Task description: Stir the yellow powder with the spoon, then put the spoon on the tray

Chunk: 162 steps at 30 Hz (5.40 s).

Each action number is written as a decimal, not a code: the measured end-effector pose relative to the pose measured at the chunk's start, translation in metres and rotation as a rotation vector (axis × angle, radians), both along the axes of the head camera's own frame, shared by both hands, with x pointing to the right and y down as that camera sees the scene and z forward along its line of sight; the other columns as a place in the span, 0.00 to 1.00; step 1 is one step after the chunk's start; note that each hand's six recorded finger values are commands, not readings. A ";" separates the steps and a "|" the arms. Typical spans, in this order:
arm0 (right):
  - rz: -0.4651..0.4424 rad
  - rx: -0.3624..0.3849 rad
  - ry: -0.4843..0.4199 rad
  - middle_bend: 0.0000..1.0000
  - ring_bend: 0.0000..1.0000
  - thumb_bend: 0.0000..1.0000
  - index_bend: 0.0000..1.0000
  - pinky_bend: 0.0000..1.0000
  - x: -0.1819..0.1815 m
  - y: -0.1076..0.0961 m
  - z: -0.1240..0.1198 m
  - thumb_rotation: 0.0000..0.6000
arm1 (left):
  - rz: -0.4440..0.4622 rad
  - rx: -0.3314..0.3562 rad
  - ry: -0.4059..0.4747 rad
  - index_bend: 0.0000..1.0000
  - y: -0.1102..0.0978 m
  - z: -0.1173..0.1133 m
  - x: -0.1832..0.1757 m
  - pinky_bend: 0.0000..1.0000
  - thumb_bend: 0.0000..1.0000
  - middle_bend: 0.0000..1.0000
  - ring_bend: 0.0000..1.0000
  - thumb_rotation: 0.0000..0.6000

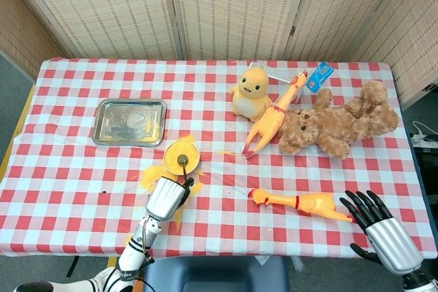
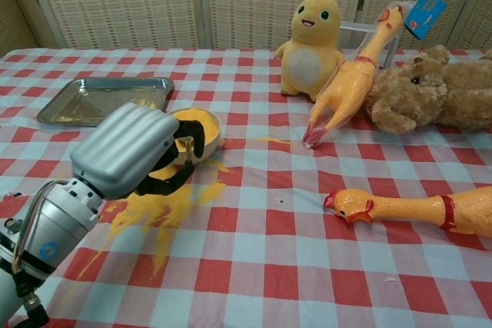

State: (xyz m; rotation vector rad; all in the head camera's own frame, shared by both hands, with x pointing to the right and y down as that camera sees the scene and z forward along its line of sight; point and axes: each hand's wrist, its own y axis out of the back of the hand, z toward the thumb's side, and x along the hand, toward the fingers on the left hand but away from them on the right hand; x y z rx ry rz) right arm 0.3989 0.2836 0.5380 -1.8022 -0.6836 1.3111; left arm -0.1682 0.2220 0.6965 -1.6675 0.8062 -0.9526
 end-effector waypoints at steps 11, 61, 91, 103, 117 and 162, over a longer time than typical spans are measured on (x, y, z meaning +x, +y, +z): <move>0.001 0.002 0.002 0.00 0.00 0.08 0.00 0.00 0.000 0.000 0.000 1.00 | -0.001 0.018 -0.015 0.52 -0.002 0.001 -0.004 1.00 0.44 1.00 1.00 1.00; -0.002 -0.002 0.013 0.00 0.00 0.08 0.00 0.00 0.000 0.000 0.003 1.00 | -0.033 0.136 0.042 0.72 -0.019 -0.013 -0.010 1.00 0.67 1.00 1.00 1.00; 0.000 -0.003 0.020 0.00 0.00 0.08 0.00 0.00 0.000 0.000 0.004 1.00 | -0.098 0.092 0.203 0.77 -0.034 -0.043 -0.002 1.00 0.76 1.00 1.00 1.00; 0.005 0.003 0.023 0.00 0.00 0.08 0.00 0.00 0.001 -0.001 0.004 1.00 | -0.149 -0.016 0.177 0.77 -0.042 -0.030 -0.009 1.00 0.76 1.00 1.00 1.00; 0.012 0.003 0.037 0.00 0.00 0.08 0.00 0.00 0.002 -0.003 0.007 1.00 | -0.211 -0.030 0.117 0.77 -0.067 -0.012 -0.025 1.00 0.76 1.00 1.00 1.00; 0.006 0.007 0.022 0.00 0.00 0.08 0.00 0.00 0.001 -0.001 0.003 1.00 | -0.202 -0.051 0.169 0.78 -0.057 -0.036 -0.024 1.00 0.75 1.00 1.00 1.00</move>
